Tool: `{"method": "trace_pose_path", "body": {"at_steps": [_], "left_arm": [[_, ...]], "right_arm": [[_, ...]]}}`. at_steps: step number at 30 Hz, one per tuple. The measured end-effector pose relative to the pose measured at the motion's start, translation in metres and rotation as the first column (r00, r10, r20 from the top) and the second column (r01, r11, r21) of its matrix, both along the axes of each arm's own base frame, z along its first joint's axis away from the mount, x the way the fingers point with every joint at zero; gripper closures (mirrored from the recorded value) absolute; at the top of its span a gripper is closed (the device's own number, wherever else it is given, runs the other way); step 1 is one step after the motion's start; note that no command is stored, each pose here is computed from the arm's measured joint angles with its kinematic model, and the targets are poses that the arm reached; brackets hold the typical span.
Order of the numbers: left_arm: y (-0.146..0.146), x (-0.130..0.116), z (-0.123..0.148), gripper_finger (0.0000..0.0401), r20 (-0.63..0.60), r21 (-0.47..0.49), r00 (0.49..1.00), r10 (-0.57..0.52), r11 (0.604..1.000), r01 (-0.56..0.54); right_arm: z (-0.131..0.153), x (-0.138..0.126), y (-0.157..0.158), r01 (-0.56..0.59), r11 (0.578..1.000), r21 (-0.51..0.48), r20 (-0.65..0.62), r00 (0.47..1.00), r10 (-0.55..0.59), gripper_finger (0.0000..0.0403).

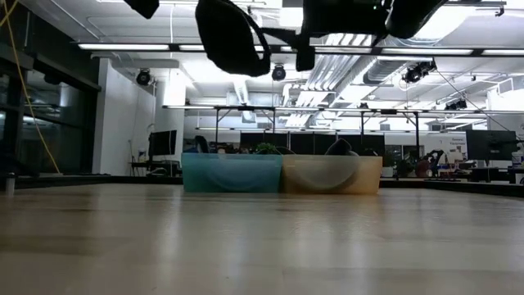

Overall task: Pick & Place hat
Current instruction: Put the blue cap into the green bin

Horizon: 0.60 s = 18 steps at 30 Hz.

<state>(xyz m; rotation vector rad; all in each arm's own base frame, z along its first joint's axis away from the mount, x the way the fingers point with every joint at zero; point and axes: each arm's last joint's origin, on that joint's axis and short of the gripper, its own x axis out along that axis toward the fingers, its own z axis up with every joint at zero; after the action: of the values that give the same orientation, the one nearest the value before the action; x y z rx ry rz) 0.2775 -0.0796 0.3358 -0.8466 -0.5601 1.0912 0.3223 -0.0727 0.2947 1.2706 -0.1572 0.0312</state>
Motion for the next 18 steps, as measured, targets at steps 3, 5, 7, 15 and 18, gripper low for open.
{"method": "trace_pose_path", "body": {"at_steps": [3,5,7,15,18], "left_arm": [[0.000,0.000,0.000,0.0401,-0.001,-0.001,1.000,-0.001,1.000,0.001],[0.000,0.000,0.000,0.0401,-0.003,-0.005,1.000,-0.005,1.000,0.005],[0.000,0.000,0.000,0.0401,-0.005,-0.013,1.000,-0.012,1.000,0.012],[-0.001,0.001,-0.001,0.0401,-0.005,-0.038,0.999,-0.034,0.999,0.033],[-0.001,0.001,-0.001,0.0401,-0.005,-0.039,0.999,-0.035,0.999,0.034]], "right_arm": [[-0.007,0.004,-0.003,0.011,1.000,0.005,-0.015,1.000,-0.011,0.0153],[-0.009,0.005,-0.007,0.025,1.000,0.005,-0.014,1.000,-0.025,0.0153],[-0.010,0.005,-0.012,0.046,0.999,0.001,0.000,0.999,-0.046,0.0153],[-0.013,0.004,-0.028,0.097,0.995,-0.013,0.002,0.995,-0.097,0.0153],[-0.013,0.004,-0.027,0.114,0.993,-0.017,0.004,0.994,-0.114,0.0153]]}}
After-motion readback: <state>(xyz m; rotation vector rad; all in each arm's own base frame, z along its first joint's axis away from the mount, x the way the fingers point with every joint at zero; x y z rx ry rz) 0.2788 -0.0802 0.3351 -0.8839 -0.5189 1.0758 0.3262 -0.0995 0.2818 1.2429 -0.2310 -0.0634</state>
